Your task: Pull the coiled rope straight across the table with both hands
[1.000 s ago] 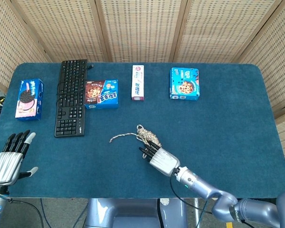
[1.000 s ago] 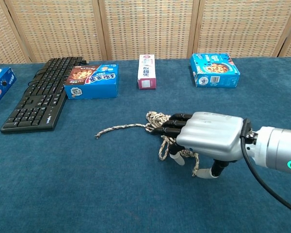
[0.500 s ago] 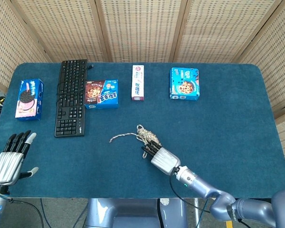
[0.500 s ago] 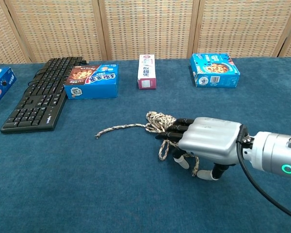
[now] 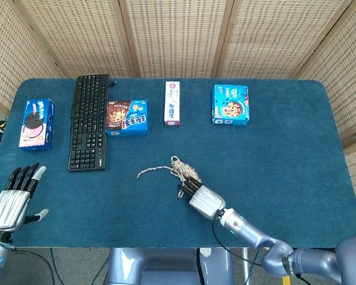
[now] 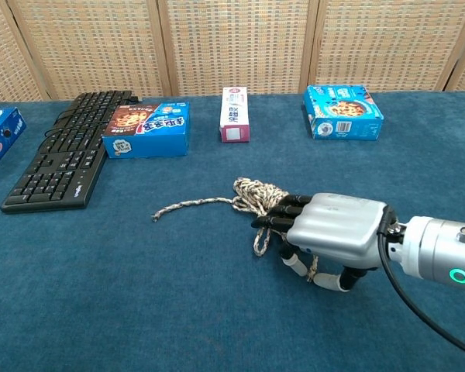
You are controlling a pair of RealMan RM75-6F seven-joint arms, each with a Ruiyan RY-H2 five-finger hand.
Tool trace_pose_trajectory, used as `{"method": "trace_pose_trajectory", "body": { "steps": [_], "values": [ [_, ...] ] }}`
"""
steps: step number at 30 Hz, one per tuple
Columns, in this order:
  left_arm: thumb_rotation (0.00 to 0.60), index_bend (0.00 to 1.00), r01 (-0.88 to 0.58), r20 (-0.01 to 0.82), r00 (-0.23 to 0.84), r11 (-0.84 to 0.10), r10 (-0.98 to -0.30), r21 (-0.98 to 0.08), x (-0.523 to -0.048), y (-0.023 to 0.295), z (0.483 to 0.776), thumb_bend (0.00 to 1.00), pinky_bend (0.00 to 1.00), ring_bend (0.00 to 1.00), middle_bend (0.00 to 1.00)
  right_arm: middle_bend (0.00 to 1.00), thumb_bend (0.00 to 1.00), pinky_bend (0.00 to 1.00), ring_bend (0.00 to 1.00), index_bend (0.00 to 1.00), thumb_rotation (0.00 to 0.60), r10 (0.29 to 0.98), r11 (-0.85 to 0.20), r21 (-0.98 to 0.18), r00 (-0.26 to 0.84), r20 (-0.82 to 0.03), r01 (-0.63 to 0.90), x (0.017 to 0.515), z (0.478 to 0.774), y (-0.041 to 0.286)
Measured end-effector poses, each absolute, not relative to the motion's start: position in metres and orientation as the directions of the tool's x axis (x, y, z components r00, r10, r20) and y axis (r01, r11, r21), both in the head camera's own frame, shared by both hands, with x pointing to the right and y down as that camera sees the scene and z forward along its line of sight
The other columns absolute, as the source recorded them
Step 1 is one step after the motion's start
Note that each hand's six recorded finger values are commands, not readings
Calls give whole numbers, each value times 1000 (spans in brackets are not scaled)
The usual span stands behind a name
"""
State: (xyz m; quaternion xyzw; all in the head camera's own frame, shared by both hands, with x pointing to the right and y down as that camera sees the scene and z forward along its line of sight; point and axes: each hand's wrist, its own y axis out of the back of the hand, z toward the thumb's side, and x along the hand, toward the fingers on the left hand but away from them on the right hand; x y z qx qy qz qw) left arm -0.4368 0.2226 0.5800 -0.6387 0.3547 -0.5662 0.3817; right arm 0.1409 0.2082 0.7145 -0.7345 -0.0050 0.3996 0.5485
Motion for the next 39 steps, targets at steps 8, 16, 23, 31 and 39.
{"method": "trace_pose_trajectory", "body": {
  "steps": [8, 16, 23, 31, 39],
  "values": [
    [600, 0, -20, 454, 110, -459, -884, -888, -436, 223, 580, 0, 0, 0, 0, 0, 462, 0, 0, 561, 600, 447, -400, -810, 680, -581, -429, 142, 716, 209],
    [600, 0, -16, 456, 110, -461, -883, -887, -436, 223, 581, 0, 0, 0, 0, 0, 538, 0, 0, 586, 600, 454, -381, -824, 691, -562, -420, 144, 716, 208],
    [600, 0, -13, 461, 109, -465, -881, -885, -436, 224, 582, 0, 0, 0, 0, 2, 572, 0, 0, 602, 600, 469, -368, -844, 706, -530, -389, 146, 709, 205],
    [600, 0, -9, 479, 107, -483, -871, -876, -434, 222, 589, 0, 0, 0, 0, 5, 584, 0, 0, 607, 600, 512, -366, -871, 711, -482, -327, 161, 694, 195],
    [600, 23, 10, 514, 142, -518, -846, -855, -417, 200, 606, 0, 0, 0, 0, 7, 583, 0, 0, 613, 600, 551, -371, -881, 694, -463, -293, 187, 684, 183]
  ]
}}
